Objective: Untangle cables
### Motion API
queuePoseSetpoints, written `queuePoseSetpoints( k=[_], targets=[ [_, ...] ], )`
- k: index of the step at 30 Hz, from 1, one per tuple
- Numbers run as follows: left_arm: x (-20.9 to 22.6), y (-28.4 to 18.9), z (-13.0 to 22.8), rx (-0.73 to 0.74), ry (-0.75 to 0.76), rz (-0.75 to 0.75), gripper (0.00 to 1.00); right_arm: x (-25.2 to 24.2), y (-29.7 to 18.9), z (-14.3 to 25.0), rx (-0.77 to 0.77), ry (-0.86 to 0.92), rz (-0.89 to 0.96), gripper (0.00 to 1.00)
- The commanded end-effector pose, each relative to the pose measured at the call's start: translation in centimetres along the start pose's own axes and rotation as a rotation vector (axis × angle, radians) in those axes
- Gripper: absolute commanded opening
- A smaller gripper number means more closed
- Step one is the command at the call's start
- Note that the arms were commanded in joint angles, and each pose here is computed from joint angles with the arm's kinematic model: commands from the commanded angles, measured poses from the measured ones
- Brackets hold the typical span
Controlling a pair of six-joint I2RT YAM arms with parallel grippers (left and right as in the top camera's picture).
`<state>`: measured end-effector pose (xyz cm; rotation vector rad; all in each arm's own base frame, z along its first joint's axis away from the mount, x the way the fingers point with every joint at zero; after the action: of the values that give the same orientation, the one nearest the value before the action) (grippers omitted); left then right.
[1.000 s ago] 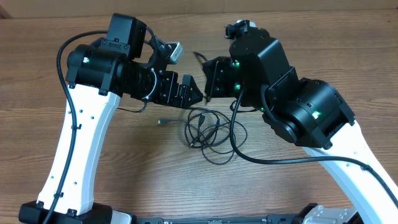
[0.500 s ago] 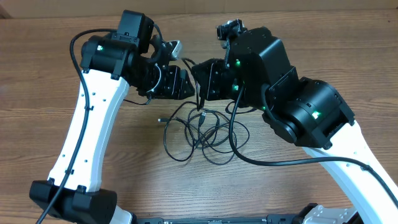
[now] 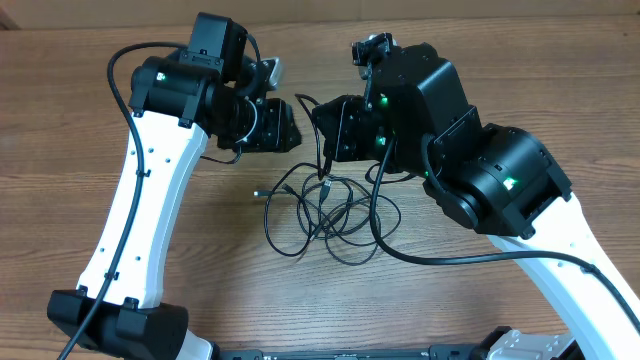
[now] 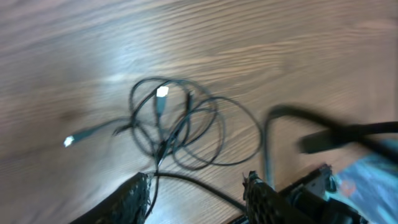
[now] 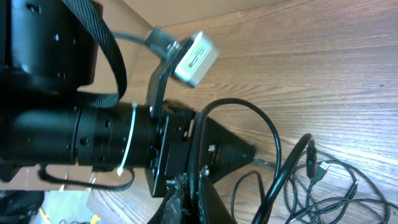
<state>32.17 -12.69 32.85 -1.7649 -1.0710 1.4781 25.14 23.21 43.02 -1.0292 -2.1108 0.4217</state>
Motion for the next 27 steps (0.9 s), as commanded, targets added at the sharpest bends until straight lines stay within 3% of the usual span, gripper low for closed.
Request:
queuePoseSetpoints(
  k=[1, 6, 11, 15, 19, 27],
  targets=[
    [-1.2, -0.6, -0.4, -0.024, 0.100, 0.103, 0.55, 1.0, -1.7, -0.6, -0.026, -0.003, -0.077, 0.04],
    [-1.6, -0.8, -1.5, -0.088, 0.141, 0.129, 0.59, 1.7, -1.8, -0.4, 0.000, -0.004, -0.142, 0.04],
    [-2.0, -0.9, -2.6, -0.148, 0.175, 0.149, 0.74, 2.2, -2.0, -0.2, 0.024, -0.008, -0.201, 0.04],
    [-2.4, -1.1, -2.9, -0.168, 0.193, 0.181, 0.72, 2.5, -2.1, -0.2, 0.033, -0.007, -0.229, 0.04],
    [-3.0, -1.2, -3.1, -0.175, 0.213, 0.229, 0.62, 2.9, -2.4, -0.2, 0.031, -0.009, -0.260, 0.04],
    [-3.9, -1.4, -2.2, -0.129, 0.341, 0.346, 0.64, 0.7, -4.2, -2.1, -0.051, 0.059, -0.227, 0.04]
  ],
)
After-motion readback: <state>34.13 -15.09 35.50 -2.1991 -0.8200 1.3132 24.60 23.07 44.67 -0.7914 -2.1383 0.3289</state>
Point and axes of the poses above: each gripper's point midway between its finger pads, its own y axis out along the fingers, its own x axis along the line the jaws close on, z = x × y, the point moved 8 cm from there along -y, back along the fingers, and after that the axes turned 9 degrees about -y, right-handed, at the moved point
